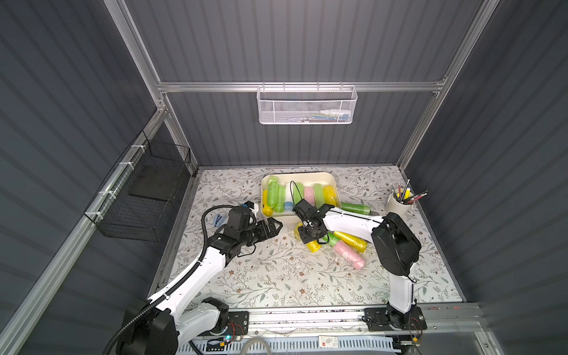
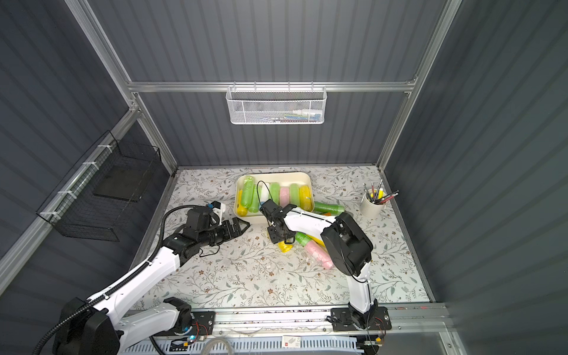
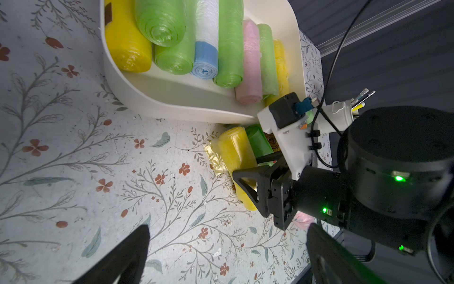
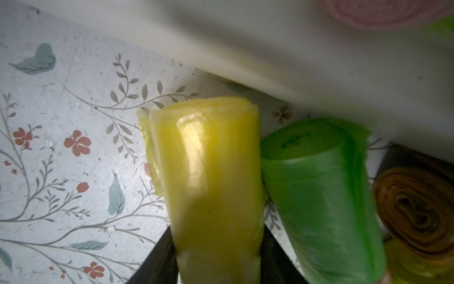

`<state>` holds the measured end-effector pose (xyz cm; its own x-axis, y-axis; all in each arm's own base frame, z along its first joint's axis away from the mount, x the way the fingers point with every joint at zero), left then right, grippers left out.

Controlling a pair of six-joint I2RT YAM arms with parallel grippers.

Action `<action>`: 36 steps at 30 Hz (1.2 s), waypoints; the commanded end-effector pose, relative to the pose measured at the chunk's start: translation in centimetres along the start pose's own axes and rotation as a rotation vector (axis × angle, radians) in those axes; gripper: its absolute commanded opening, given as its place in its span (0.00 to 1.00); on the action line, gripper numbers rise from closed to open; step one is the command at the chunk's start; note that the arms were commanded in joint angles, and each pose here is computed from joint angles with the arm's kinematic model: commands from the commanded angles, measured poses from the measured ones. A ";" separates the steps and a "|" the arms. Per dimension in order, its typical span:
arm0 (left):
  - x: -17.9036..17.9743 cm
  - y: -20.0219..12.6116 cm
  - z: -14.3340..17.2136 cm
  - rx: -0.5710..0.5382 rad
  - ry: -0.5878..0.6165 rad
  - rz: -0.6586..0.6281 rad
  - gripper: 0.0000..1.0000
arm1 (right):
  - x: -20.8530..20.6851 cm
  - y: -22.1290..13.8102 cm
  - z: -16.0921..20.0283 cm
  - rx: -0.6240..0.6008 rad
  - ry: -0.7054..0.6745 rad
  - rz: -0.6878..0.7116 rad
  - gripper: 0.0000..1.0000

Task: Put the roll of trash bags into the storage box
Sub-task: Pick up the roll of trash bags from the center of the board.

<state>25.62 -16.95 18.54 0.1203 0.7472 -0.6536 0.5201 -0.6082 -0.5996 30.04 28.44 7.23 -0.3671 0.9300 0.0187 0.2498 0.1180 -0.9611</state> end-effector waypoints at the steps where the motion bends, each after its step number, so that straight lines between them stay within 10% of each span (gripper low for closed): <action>1: -0.5 -0.1 -0.3 -0.009 -0.002 0.019 1.00 | -0.2 0.0 -0.1 -0.005 0.010 0.014 0.43; 36: -2.5 -0.7 -2.1 0.015 0.090 0.021 1.00 | 1.5 -9.9 -1.0 -0.258 0.126 -0.214 0.43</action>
<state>26.97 -17.85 20.52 0.1749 0.7532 -0.6341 0.5063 -0.6212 -0.5982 27.92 28.87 16.51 -0.3247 0.9117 0.2517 0.3783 0.3691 -0.8489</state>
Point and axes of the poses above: each gripper's point midway between its finger pads, its own y axis out along the fingers, its own x axis along the line the jaws close on, z = x × y, the point moved 4 cm from there along -y, back along the fingers, and after that the axes turned 1 degree about y, right-handed, at the moved point
